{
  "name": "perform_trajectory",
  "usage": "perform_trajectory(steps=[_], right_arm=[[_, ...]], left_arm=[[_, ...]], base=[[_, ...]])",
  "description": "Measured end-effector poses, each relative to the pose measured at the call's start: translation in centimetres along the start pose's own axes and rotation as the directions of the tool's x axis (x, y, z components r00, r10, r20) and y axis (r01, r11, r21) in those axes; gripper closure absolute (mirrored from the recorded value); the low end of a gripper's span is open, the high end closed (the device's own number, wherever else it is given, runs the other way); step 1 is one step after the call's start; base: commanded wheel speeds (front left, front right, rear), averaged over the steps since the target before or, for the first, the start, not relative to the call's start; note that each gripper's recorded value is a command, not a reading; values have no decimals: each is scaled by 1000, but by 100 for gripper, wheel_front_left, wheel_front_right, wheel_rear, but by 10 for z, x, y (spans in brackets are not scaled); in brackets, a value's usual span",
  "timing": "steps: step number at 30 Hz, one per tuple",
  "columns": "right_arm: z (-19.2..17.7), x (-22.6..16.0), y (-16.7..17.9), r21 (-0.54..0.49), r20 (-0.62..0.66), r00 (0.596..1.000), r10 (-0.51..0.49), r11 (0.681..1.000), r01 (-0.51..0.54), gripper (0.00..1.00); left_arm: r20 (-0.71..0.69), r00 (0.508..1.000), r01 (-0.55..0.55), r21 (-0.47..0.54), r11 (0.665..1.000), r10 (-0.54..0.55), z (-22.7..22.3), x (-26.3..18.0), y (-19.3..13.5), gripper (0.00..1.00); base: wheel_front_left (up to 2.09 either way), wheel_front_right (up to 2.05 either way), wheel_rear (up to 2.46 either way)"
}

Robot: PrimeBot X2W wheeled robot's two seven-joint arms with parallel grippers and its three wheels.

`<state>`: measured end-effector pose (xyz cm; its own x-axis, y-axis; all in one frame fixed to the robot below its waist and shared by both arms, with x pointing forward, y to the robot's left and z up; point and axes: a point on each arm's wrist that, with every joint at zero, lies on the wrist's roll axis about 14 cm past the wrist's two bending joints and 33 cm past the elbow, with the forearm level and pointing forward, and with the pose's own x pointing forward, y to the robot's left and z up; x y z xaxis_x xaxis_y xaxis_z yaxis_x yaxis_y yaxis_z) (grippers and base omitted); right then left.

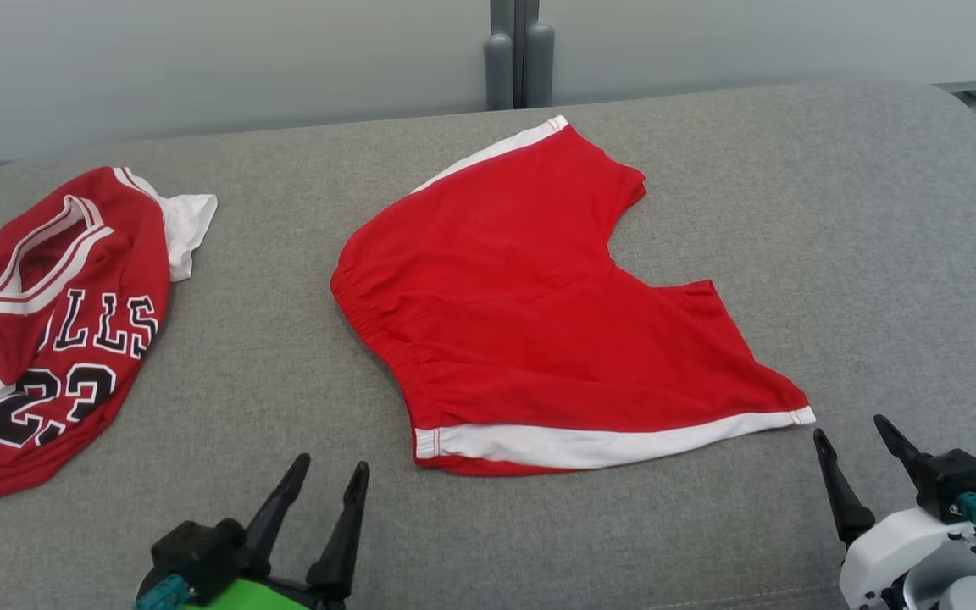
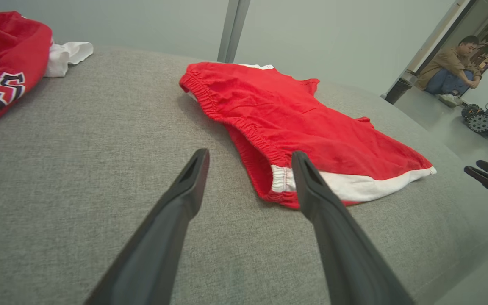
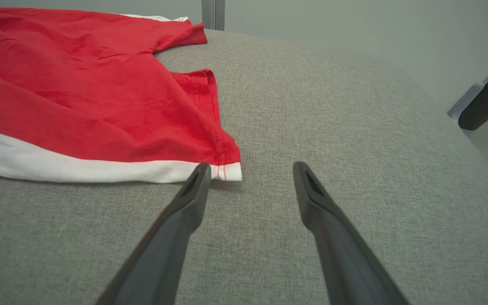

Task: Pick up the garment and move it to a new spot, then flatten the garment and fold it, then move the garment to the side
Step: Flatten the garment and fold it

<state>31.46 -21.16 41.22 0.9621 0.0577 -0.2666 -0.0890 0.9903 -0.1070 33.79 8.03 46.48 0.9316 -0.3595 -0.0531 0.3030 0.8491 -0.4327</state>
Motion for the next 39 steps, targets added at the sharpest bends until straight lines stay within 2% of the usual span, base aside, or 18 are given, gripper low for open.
perform_trajectory(steps=[5, 11, 19, 20, 22, 31, 39], right_arm=[[-8, 17, 13, 1, -56, 997, 61, 998, -61, 0], [-13, 31, 11, -6, -89, 994, 67, 998, -68, 0], [-24, 42, 18, 6, -141, 986, 88, 996, -89, 0], [-25, 44, 19, 12, -144, 986, 89, 996, -88, 7], [-29, 46, 22, 27, -155, 983, 95, 995, -92, 12], [-37, 50, 25, 43, -189, 977, 104, 994, -97, 15], [-41, 53, 25, 45, -195, 975, 106, 994, -99, 30]], left_arm=[[-76, 993, 90, -28, 996, -92, -17, 15, -29, 0], [-153, 976, 151, -35, 988, -155, -30, 27, -45, 0], [-202, 966, 159, -33, 987, -163, -39, 36, -43, 0], [-219, 962, 159, -34, 987, -162, -43, 36, -43, 0], [-239, 956, 164, -35, 986, -167, -48, 37, -43, 0], [-275, 948, 151, -46, 987, -158, -56, 39, -39, 0], [-279, 946, 156, -52, 986, -165, -56, 46, -40, 0]], base=[[0, 0, 0], [0, 0, 0], [0, 0, 0], [0, 0, 0], [0, 0, 0], [0, 0, 0], [0, 0, 0]])
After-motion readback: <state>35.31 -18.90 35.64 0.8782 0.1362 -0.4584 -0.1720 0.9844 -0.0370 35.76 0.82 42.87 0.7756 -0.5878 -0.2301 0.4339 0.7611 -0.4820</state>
